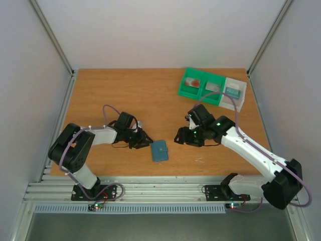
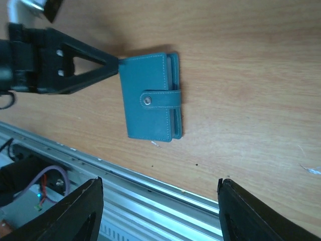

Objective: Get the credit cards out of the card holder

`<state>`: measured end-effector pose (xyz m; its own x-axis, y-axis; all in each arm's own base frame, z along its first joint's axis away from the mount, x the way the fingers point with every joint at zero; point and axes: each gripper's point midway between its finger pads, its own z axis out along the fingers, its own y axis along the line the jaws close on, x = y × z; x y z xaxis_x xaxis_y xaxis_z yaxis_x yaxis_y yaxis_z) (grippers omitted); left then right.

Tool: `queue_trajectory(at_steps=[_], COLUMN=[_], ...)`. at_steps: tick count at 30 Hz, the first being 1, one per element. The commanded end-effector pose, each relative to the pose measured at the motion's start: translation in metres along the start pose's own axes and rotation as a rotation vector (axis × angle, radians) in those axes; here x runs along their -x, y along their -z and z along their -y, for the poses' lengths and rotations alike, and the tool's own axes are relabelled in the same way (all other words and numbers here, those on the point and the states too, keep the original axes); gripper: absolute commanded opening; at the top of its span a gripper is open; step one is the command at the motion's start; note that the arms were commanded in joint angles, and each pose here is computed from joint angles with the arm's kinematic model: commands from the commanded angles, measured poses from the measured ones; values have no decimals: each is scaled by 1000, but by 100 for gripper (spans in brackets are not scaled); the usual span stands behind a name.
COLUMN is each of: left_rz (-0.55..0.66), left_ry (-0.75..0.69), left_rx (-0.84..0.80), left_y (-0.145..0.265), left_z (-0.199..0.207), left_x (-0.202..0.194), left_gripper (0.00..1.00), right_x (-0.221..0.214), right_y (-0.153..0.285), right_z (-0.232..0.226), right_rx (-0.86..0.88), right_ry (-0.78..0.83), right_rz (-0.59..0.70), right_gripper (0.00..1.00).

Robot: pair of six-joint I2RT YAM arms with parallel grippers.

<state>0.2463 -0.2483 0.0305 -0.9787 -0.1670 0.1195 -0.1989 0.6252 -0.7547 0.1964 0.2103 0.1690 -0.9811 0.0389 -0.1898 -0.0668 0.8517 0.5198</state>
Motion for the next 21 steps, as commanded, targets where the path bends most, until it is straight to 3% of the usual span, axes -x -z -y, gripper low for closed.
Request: queue_trajectory(at_steps=[1, 11, 21], left_rz=[37, 15, 29], left_ry=[-62, -63, -41], left_rx=[-101, -108, -24], left_y=[14, 24, 20], left_z=[34, 37, -3], left_x=[6, -6, -20], left_gripper=[34, 40, 40], right_x=[0, -15, -17], right_y=[-31, -102, -137], right_z=[-6, -28, -39], right_rx=[-43, -163, -194], right_ry=[38, 168, 189], right_rz=[-30, -127, -163], right_gripper=[63, 56, 45])
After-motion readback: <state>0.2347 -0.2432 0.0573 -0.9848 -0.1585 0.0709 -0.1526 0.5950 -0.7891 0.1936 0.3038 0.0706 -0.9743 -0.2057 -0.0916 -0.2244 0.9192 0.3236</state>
